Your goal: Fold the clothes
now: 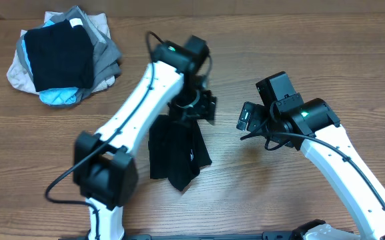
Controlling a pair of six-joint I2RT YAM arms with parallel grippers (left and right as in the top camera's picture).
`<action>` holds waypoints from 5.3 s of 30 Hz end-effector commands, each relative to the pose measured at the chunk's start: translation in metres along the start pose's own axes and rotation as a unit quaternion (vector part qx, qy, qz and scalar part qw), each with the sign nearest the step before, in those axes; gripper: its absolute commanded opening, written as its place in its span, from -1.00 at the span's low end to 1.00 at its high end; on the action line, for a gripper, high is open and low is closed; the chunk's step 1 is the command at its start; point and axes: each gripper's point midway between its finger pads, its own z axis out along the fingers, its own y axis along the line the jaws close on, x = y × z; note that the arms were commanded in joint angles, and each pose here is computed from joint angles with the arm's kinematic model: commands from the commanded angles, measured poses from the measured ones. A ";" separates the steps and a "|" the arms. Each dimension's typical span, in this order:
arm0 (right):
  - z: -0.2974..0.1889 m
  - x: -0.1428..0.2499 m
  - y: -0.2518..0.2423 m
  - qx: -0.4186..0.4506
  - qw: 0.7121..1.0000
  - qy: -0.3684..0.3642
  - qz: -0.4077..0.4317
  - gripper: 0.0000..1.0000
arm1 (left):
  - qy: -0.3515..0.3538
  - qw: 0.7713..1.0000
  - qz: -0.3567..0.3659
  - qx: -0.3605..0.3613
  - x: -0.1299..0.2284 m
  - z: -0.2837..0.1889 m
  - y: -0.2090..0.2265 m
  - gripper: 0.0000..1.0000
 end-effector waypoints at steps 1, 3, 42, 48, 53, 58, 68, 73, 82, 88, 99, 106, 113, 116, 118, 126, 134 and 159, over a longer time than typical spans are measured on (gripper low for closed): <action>-0.001 -0.005 0.001 0.001 1.000 -0.008 0.005 1.00 | -0.069 0.996 -0.044 -0.047 -0.004 -0.053 0.043 0.50; -0.001 -0.005 0.001 0.001 1.000 -0.008 0.005 1.00 | -0.057 0.995 -0.059 -0.054 0.002 -0.058 0.056 0.50; -0.001 -0.006 -0.001 0.005 1.000 -0.011 0.005 1.00 | -0.039 0.998 -0.038 0.032 -0.009 0.076 0.002 -0.52; -0.001 -0.006 -0.001 0.005 1.000 -0.011 0.005 1.00 | -0.083 0.995 -0.022 0.057 -0.029 0.075 -0.015 -0.62; -0.001 -0.006 -0.001 0.005 1.000 -0.011 0.005 1.00 | -0.093 0.994 -0.012 0.061 -0.038 0.085 -0.023 -0.56; -0.001 -0.006 -0.001 0.005 1.000 -0.011 0.005 1.00 | -0.091 0.994 -0.005 0.061 -0.040 0.095 -0.026 0.21; -0.001 -0.006 -0.001 0.005 1.000 -0.011 0.005 1.00 | -0.110 0.988 0.056 0.089 -0.047 0.059 -0.053 0.49; -0.001 -0.006 -0.001 0.005 1.000 -0.011 0.005 1.00 | -0.140 0.980 0.105 0.091 -0.054 0.021 -0.070 0.62; -0.001 -0.005 -0.002 0.007 1.000 -0.009 0.005 1.00 | -0.159 0.985 0.036 0.062 -0.066 -0.028 -0.037 0.64; -0.001 -0.007 -0.003 0.012 1.000 -0.015 0.005 1.00 | -0.039 0.996 -0.070 -0.045 -0.017 -0.018 0.046 -0.03; -0.001 -0.006 -0.002 0.009 1.000 -0.012 0.005 1.00 | 0.047 0.998 -0.041 -0.030 0.010 0.041 0.065 -0.91; -0.001 -0.006 -0.003 0.009 1.000 -0.012 0.005 1.00 | 0.026 0.996 0.017 0.086 -0.004 0.082 0.041 -0.91; -0.001 -0.006 -0.002 0.009 1.000 -0.012 0.005 1.00 | -0.019 0.980 0.065 0.190 -0.020 0.109 0.022 -0.92; -0.001 -0.006 -0.002 0.009 1.000 -0.013 0.005 1.00 | -0.034 0.970 0.088 0.225 -0.024 0.109 0.012 -0.91; -0.001 -0.007 -0.002 0.008 1.000 -0.014 0.005 1.00 | -0.041 0.957 0.112 0.264 -0.025 0.100 -0.002 -0.92; -0.001 -0.007 -0.002 0.008 1.000 -0.013 0.005 1.00 | -0.058 0.921 0.193 0.334 -0.025 0.030 -0.043 -0.92; -0.001 -0.006 -0.002 0.009 1.000 -0.013 0.005 1.00 | -0.061 0.956 0.191 0.212 -0.003 -0.025 -0.021 -0.92; -0.001 -0.007 -0.001 0.007 1.000 -0.015 0.005 1.00 | -0.024 0.902 0.083 0.422 -0.034 0.101 0.031 -0.79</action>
